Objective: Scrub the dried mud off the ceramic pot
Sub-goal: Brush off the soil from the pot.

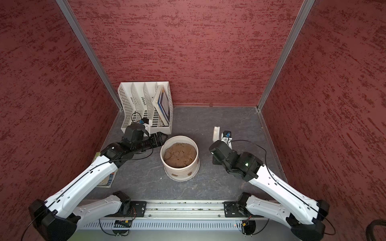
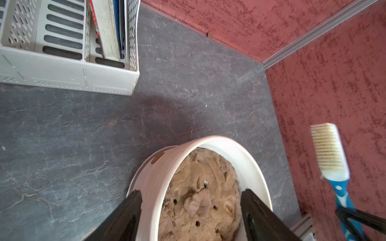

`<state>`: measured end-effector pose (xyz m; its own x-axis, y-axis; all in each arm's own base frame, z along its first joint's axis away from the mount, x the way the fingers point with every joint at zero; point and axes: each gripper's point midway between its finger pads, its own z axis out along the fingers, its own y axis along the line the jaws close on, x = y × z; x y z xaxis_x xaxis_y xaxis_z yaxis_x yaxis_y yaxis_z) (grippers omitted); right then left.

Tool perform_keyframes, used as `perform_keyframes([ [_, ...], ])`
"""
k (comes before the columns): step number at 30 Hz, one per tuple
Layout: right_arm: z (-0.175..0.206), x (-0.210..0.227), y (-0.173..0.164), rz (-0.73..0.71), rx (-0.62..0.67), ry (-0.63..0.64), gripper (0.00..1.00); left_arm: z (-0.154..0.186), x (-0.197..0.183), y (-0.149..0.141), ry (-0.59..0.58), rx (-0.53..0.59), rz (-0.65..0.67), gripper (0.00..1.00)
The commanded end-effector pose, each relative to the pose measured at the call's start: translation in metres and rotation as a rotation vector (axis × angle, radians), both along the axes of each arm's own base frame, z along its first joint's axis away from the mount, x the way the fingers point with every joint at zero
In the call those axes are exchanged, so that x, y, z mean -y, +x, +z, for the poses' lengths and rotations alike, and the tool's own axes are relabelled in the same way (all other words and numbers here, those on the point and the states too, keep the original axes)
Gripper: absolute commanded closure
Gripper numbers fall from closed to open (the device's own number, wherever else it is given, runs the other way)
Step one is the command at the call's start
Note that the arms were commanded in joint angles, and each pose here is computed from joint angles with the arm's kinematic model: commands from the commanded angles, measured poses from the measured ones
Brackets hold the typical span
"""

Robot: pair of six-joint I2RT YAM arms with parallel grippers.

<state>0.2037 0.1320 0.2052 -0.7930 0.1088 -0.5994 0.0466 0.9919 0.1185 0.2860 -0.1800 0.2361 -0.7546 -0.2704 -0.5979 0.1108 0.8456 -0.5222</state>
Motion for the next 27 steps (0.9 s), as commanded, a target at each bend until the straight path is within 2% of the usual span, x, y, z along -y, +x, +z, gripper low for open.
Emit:
perform_keyframes([
  [1,-0.054,0.01,-0.032,-0.057,-0.211,-0.021,1.0,-0.025,-0.001,-0.009,0.07,-0.058,-0.043,0.22],
  [3,-0.071,0.0,-0.045,-0.022,-0.243,0.06,1.0,-0.031,0.0,-0.009,0.073,-0.071,-0.046,0.22],
  [6,-0.071,-0.019,-0.056,0.04,-0.194,0.229,1.0,-0.039,0.004,-0.008,0.069,-0.087,-0.048,0.22],
  [8,-0.068,-0.013,-0.062,0.03,-0.186,0.259,1.0,-0.043,0.01,-0.008,0.061,-0.096,-0.06,0.22],
  [14,-0.078,0.003,-0.085,0.063,-0.263,0.16,1.0,-0.055,0.018,-0.007,0.081,-0.117,-0.064,0.24],
  [18,-0.074,0.014,-0.099,0.091,-0.255,0.082,1.0,-0.052,0.014,-0.002,0.085,-0.089,-0.034,0.24],
  [23,-0.055,-0.006,-0.108,0.171,-0.221,0.096,1.0,-0.054,0.016,0.004,0.089,-0.093,-0.021,0.27],
  [27,-0.042,-0.026,-0.112,0.218,-0.169,0.026,1.0,-0.05,0.013,0.006,0.104,-0.073,-0.014,0.29],
])
